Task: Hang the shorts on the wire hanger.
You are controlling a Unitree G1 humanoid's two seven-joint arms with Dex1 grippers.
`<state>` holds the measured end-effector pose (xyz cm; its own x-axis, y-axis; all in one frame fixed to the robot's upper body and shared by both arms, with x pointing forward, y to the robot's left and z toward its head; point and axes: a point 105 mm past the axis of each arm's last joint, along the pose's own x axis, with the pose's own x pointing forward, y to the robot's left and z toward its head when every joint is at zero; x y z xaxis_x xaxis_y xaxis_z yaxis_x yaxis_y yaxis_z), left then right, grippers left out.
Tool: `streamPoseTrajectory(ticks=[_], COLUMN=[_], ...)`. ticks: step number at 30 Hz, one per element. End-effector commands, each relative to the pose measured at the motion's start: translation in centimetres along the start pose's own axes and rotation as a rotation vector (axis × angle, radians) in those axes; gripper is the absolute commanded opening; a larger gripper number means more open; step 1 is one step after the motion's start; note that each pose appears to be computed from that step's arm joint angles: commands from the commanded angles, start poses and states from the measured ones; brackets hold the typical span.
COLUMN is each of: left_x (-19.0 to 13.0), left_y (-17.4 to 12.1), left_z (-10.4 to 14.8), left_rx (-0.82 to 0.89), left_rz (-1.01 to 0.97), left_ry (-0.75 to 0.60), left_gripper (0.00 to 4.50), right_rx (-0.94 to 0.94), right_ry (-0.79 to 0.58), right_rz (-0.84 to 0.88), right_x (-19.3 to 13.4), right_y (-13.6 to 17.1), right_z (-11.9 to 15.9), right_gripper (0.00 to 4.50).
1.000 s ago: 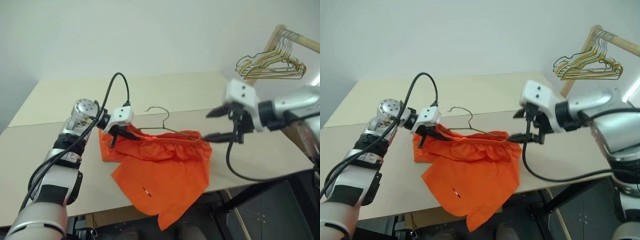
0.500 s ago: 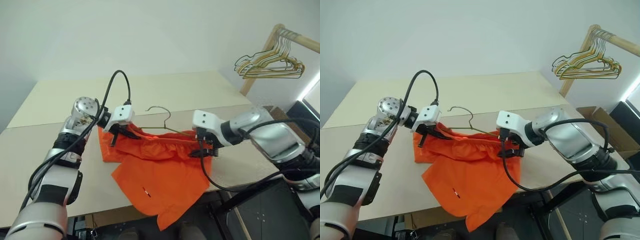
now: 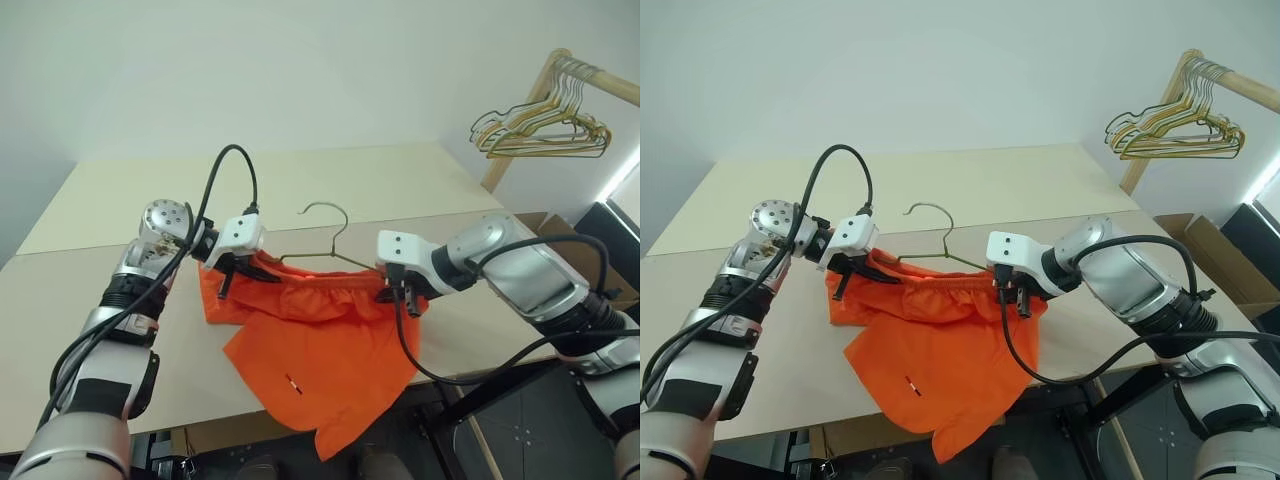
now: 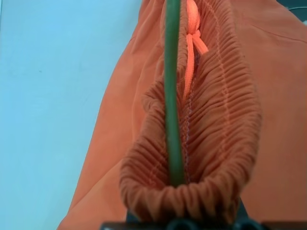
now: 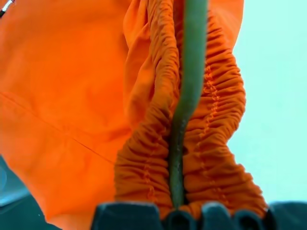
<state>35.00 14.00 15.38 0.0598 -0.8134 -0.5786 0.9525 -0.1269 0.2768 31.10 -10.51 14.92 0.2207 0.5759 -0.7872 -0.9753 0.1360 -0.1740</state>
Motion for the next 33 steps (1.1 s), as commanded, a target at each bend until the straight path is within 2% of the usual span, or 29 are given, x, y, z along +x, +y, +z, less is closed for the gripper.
streamPoseTrajectory(ticks=[1, 4, 10, 15, 16, 21, 24, 27, 31, 33], left_x=[-1.2, -1.6, -3.8, -5.0, -5.1, -4.7, -5.2, -6.1, -6.1, -5.1], left_y=[0.8, 1.7, 3.0, 2.1, 1.9, -0.1, -0.2, 0.4, 1.0, -0.2], left_z=[2.1, 3.0, 4.8, 5.3, 5.4, 5.6, 6.7, 8.6, 11.2, 12.8], left_rx=[0.065, 0.068, 0.066, 0.075, 0.078, 0.109, 0.111, 0.064, -0.09, -0.15], left_rz=[0.034, 0.09, 0.22, 0.265, 0.274, 0.221, 0.251, 0.343, 0.472, 0.47], left_ry=[-0.059, -0.122, -0.242, -0.285, -0.291, -0.287, -0.328, -0.437, -0.613, -0.709], left_gripper=[1.18, 1.97, 2.69, 4.3, 4.43, 4.43, 4.43, 4.43, 4.43, 4.43], right_rx=[-0.034, -0.001, 0.132, 0.28, 0.296, 0.341, 0.377, 0.459, 0.589, 0.714], right_ry=[-0.061, -0.081, -0.1, -0.146, -0.151, -0.169, -0.176, -0.192, -0.226, -0.242], right_rz=[0.004, 0.022, 0.042, 0.012, 0.008, 0.002, -0.011, -0.057, -0.192, -0.341], right_x=[-1.3, -1.6, -2.5, -3.6, -3.7, -3.9, -4.0, -4.5, -5.5, -6.2], right_y=[0.1, 0.5, 2.1, 3.1, 3.3, 4.4, 4.9, 5.3, 5.0, 4.3], right_z=[1.4, 1.3, -0.9, -2.2, -2.3, -2.5, -2.7, -3.5, -4.9, -6.5], right_gripper=[0.0, 0.0, 0.0, 0.0, 0.0, 0.0, 0.0, 0.0, 0.0, 0.0])
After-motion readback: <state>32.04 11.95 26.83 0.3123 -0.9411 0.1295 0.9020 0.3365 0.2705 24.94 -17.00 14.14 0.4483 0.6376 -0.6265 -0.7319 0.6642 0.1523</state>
